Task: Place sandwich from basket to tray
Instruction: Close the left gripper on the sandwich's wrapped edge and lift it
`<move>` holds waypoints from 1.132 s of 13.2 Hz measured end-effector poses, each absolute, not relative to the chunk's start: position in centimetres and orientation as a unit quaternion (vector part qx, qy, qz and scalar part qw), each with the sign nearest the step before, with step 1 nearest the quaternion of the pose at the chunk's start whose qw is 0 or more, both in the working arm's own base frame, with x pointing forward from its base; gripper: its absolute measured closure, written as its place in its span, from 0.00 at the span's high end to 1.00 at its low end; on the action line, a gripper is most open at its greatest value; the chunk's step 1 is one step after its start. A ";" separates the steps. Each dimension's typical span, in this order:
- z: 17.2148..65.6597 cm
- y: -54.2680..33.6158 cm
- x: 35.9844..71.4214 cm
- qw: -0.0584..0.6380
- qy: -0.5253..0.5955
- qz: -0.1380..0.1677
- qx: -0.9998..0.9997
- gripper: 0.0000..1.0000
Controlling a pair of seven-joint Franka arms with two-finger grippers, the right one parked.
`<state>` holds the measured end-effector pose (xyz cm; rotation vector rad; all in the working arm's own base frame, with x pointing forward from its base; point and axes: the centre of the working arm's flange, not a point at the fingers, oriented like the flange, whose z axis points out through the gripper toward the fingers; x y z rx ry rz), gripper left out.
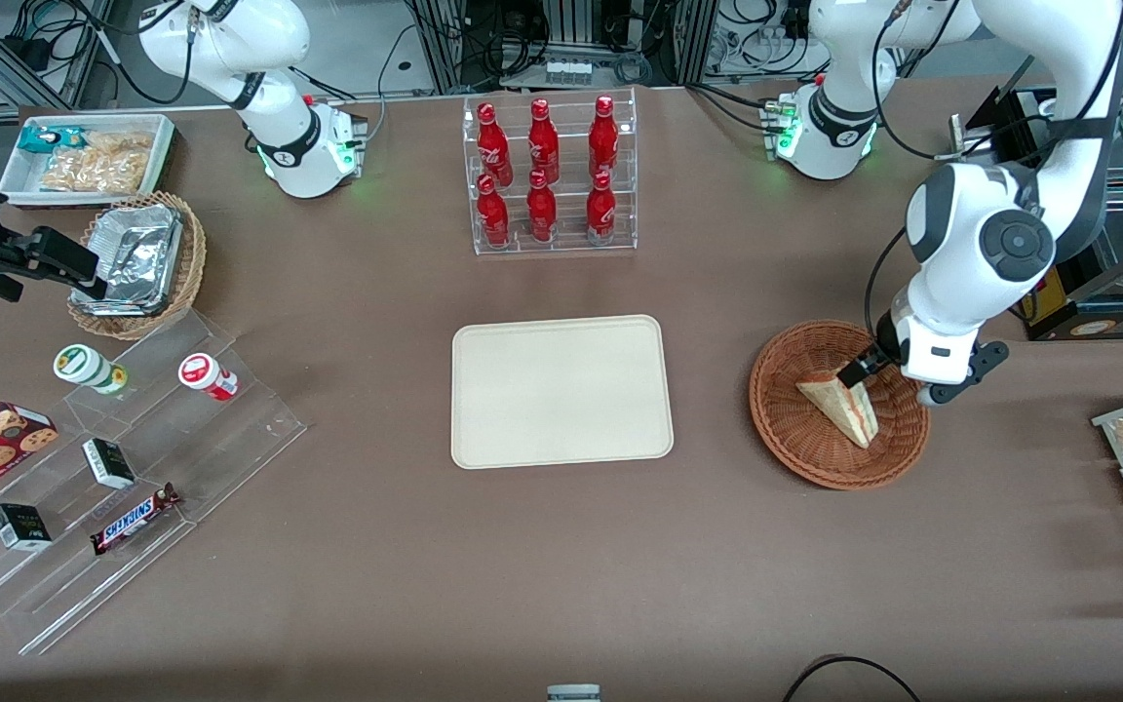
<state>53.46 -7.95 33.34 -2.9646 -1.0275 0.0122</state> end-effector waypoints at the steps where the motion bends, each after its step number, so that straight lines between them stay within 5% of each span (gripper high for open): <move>1: 32.8 -8.0 53.6 0.001 -0.355 0.003 -0.935 1.00; 12: 24.6 -8.1 54.2 0.006 -0.414 0.025 -0.910 1.00; 15: 24.4 -8.2 54.3 0.007 -0.419 0.027 -0.908 0.87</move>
